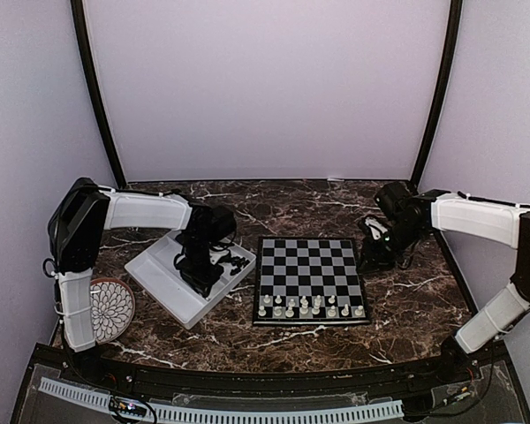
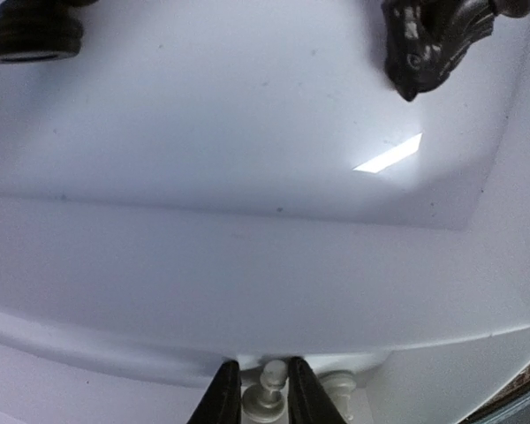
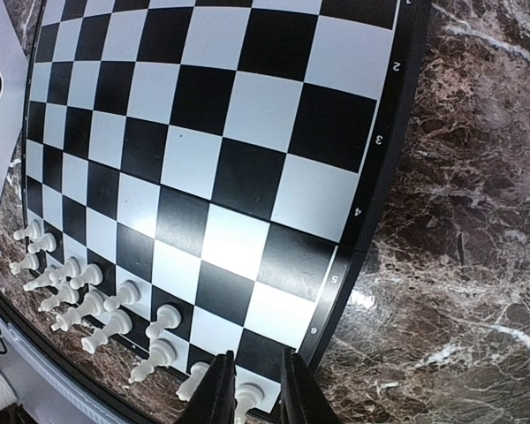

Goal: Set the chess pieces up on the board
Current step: Pick up the pawn from the storage box, then place the pawn on the chessboard.

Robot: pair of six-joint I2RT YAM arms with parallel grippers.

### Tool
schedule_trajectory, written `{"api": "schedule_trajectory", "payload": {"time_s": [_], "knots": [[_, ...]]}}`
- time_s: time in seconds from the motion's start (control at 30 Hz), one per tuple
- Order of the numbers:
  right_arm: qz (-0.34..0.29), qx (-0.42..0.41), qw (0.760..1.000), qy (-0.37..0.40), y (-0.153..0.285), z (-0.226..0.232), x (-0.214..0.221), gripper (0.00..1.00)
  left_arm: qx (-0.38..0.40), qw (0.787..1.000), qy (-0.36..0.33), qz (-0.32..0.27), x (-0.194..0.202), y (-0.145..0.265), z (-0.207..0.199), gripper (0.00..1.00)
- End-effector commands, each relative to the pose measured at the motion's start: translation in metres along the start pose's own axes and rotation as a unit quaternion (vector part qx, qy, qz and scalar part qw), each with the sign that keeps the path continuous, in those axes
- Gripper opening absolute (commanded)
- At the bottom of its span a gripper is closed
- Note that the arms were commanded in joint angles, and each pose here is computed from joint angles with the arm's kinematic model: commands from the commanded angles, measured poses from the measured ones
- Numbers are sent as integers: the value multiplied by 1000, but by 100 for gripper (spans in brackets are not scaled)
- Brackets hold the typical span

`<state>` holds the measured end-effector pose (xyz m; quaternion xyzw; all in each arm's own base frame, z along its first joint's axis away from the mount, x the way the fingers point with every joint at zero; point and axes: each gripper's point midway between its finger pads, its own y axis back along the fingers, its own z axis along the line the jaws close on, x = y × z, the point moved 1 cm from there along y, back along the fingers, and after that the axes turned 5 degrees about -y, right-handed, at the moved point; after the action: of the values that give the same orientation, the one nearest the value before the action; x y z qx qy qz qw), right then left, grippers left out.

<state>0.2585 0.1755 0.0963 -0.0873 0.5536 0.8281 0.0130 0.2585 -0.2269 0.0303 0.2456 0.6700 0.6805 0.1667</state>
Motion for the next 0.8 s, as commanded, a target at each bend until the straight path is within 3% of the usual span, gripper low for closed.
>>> {"api": "schedule_trajectory", "payload": {"time_s": [0.0,0.27,0.77], "knots": [[-22,-8,1000,3,11,7,-1,20,-17,1000,18,-10,-3,2,10,20],[-43,-13,999,6,25,11,-3,20,29,998,45,-45,-20,29,1,9],[-105,-71,991,39,62,50,-28,20,75,988,43,-128,-43,98,-15,7]]}}
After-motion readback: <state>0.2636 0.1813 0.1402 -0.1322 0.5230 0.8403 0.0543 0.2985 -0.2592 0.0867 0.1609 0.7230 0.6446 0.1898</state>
